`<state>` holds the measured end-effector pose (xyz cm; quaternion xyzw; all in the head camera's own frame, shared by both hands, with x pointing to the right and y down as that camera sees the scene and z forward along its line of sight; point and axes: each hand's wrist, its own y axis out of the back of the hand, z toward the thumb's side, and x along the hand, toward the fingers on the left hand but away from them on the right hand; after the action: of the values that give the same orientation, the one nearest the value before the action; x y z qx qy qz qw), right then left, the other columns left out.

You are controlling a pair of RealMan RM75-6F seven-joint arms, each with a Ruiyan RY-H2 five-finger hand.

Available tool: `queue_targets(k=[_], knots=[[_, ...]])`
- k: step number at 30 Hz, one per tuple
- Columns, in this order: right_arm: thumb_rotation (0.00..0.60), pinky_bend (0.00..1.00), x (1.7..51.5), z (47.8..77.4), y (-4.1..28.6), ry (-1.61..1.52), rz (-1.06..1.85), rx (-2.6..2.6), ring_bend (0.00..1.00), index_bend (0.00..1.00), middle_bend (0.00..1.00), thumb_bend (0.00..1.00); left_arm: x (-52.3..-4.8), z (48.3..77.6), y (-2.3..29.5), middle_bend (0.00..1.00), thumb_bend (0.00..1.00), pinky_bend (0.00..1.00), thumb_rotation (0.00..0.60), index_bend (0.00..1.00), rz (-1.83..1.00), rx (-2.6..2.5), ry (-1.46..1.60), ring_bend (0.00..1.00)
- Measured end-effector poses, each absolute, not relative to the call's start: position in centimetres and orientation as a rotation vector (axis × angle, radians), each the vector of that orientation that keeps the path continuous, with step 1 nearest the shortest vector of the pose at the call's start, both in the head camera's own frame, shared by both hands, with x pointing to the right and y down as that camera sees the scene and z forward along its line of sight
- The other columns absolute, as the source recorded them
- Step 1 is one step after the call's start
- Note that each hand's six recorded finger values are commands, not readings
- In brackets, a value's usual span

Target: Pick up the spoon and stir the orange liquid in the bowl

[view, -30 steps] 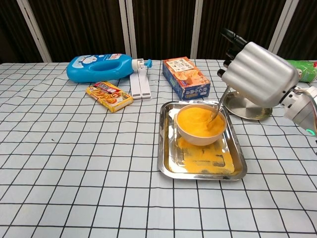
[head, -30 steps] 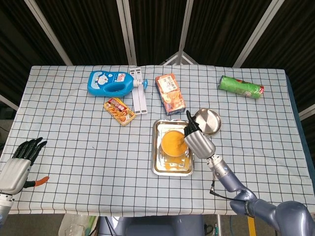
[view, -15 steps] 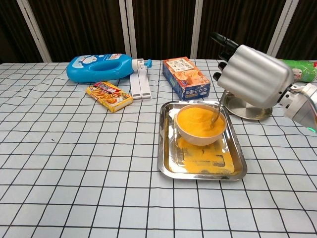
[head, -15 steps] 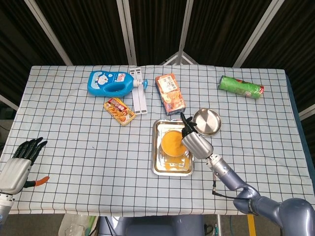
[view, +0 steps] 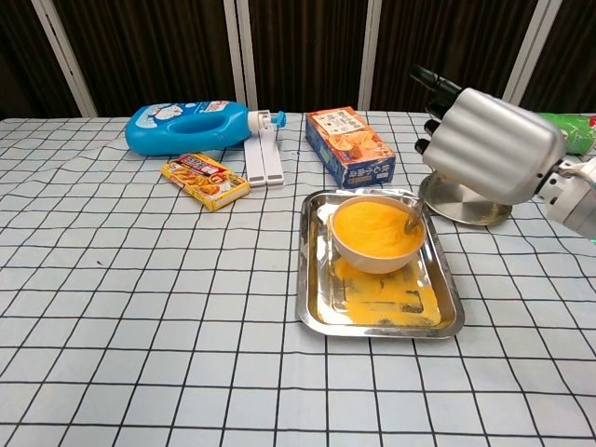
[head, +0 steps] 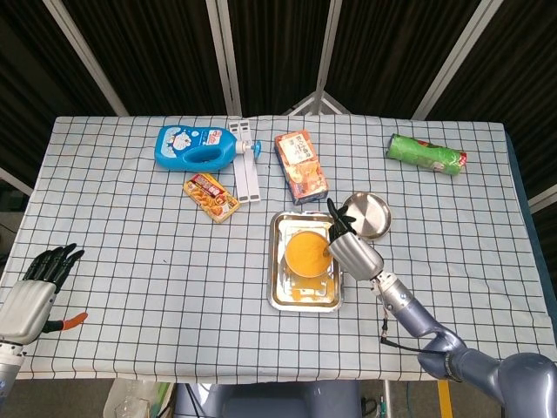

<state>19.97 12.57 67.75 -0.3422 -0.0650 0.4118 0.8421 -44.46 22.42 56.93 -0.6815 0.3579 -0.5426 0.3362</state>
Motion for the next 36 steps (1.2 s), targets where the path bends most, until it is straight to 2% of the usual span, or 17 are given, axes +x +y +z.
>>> queue_targets(k=[18, 36], knots=[[0.600, 0.06, 17.5, 68.5, 14.0, -0.213, 0.867, -0.822, 0.35, 0.72, 0.55, 0.64, -44.5, 56.9, 22.4, 0.00, 0.00, 0.00, 0.600, 0.00, -1.416, -1.775, 0.935, 0.00], [0.600, 0.06, 17.1, 66.4, 11.8, -0.266, 0.854, -0.768, 0.35, 0.72, 0.55, 0.64, -44.6, 56.9, 22.4, 0.00, 0.00, 0.00, 0.600, 0.00, -1.418, -1.778, 0.937, 0.00]])
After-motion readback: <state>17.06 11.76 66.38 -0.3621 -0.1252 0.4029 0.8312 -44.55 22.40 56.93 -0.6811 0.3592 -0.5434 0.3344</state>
